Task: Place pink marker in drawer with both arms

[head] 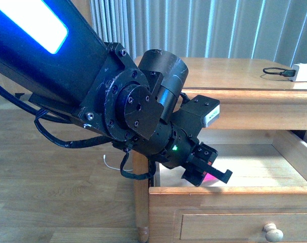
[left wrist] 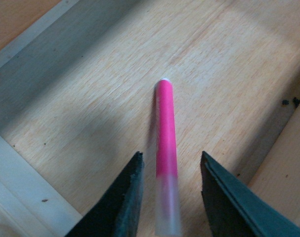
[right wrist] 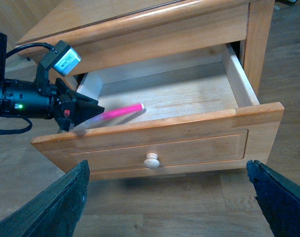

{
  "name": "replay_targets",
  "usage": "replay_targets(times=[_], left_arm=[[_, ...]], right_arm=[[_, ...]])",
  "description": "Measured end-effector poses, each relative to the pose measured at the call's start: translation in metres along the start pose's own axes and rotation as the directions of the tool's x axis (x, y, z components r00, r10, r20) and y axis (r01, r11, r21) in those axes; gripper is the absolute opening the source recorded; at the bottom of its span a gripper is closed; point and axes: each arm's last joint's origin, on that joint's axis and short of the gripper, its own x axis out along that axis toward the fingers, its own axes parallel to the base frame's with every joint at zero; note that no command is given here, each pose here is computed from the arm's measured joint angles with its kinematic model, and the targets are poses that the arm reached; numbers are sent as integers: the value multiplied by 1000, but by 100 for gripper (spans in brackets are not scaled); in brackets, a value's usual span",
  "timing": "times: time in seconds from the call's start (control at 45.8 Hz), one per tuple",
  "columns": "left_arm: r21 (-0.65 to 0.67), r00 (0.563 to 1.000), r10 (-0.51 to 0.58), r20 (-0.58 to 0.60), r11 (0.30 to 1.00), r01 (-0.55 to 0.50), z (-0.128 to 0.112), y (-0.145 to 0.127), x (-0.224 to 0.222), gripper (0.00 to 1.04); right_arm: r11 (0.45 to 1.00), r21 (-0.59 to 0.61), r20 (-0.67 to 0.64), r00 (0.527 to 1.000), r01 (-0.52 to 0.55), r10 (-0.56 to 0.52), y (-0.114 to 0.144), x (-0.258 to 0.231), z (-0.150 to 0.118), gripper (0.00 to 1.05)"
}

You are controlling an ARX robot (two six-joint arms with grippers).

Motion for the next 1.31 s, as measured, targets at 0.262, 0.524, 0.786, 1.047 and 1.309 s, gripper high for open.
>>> replay_targets(times=[0.262,0.524,0.786,1.047,1.309], left_arm=[[-57,993,83,87,995,-78,7,7,-9,74],[-130,969,159,187,982,-136,15,10,-55,98],[-250,885,359,295,923,-291,5,9,-131,99],[-400,789,549,276,812,-426,-51,10,-215,99],[-506,691,706,152,657,-560,-139,-28,-290,99]], right_arm=[[1000,0,0,1000,0,0,0,0,0,96],[1000,0,0,1000,0,0,0,0,0,96],[1000,0,0,1000,0,0,0,0,0,96],[1000,0,0,1000,0,0,0,0,0,96],[1000,0,0,1000,0,0,0,0,0,96]])
